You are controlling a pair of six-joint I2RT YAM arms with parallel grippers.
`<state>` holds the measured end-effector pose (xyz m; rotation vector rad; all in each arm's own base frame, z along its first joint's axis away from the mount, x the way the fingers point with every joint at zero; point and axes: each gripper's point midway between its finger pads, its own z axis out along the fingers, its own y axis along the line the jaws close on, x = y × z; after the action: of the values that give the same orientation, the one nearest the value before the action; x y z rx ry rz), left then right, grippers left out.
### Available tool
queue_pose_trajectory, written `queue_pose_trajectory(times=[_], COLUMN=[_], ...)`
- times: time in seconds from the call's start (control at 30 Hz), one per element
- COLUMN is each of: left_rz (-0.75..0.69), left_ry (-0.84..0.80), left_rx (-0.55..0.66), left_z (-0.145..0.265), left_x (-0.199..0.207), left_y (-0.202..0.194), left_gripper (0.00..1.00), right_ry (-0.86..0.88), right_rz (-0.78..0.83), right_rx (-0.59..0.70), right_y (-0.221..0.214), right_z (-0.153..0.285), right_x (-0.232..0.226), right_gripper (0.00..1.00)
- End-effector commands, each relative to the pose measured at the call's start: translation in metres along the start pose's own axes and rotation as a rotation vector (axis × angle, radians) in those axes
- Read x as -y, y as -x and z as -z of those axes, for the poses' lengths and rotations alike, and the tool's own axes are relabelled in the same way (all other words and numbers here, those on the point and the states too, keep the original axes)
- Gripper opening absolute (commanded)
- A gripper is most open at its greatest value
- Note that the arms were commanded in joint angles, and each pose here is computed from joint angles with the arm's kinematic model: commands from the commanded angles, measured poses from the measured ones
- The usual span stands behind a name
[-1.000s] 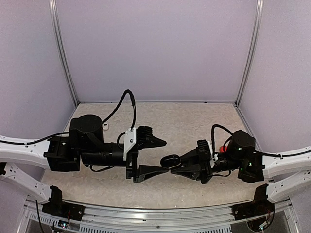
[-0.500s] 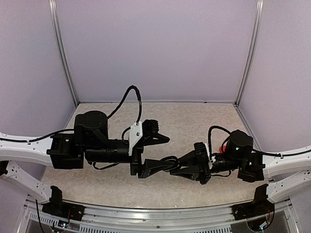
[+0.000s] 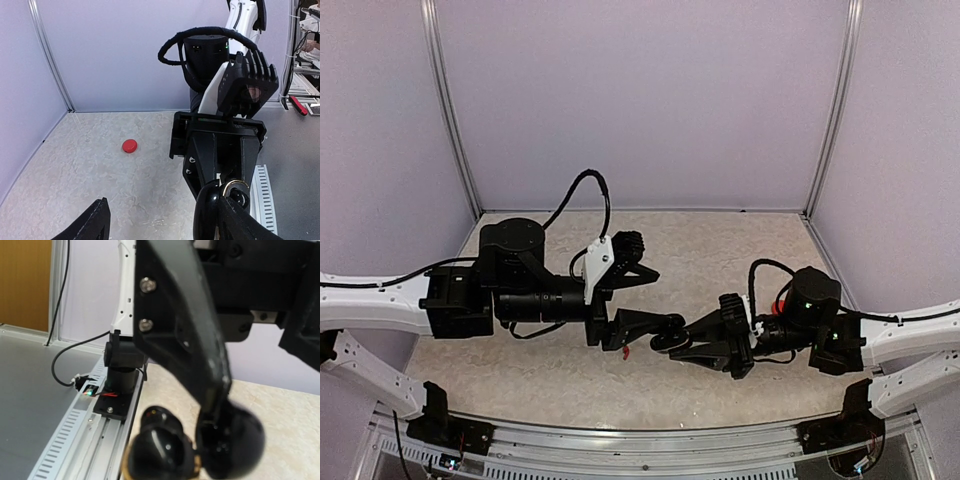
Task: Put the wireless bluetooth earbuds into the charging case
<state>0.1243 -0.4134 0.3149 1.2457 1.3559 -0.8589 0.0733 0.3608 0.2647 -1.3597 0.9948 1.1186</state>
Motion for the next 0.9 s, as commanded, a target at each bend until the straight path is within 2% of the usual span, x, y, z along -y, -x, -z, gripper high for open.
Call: queue_pose_trajectory(times=[0.0, 0.23, 0.37, 0.5, 0.57, 0.87], left_rz=[0.004, -0.112, -0.210, -0.296, -0.321, -0.299], left_ry=[-0.007, -0.050, -0.106, -0.115, -0.114, -0.119], left_rx=[0.040, 0.183, 0.144, 0.096, 0.084, 0.050], left_z=[0.007, 0.048, 0.055, 0.049, 0.044, 0.021], left_x=[-0.001, 0.013, 0.029, 0.045, 0.050, 0.056], left_y=[0.011, 0.031, 0.028, 0.022, 0.022, 0.016], left_gripper=[0.74, 0.77, 0.74, 0.67, 0.66, 0.66], right_ry=[0.007, -0.008, 0.021, 0.058, 0.073, 0.123], right_rz=[0.034, 0.022, 0.012, 0.004, 0.000, -0.007], right_rx=[0.050, 0.065, 0.070, 0.073, 0.069, 0.049], right_y=[0.018, 0.020, 0.021, 0.023, 0.023, 0.019], right_z=[0.001, 0.008, 0.009, 0.009, 0.008, 0.001], right_x=[-0.002, -0.003, -0.009, -0.014, -0.016, -0.020], right_gripper=[0.00, 0.00, 0.00, 0.00, 0.00, 0.00])
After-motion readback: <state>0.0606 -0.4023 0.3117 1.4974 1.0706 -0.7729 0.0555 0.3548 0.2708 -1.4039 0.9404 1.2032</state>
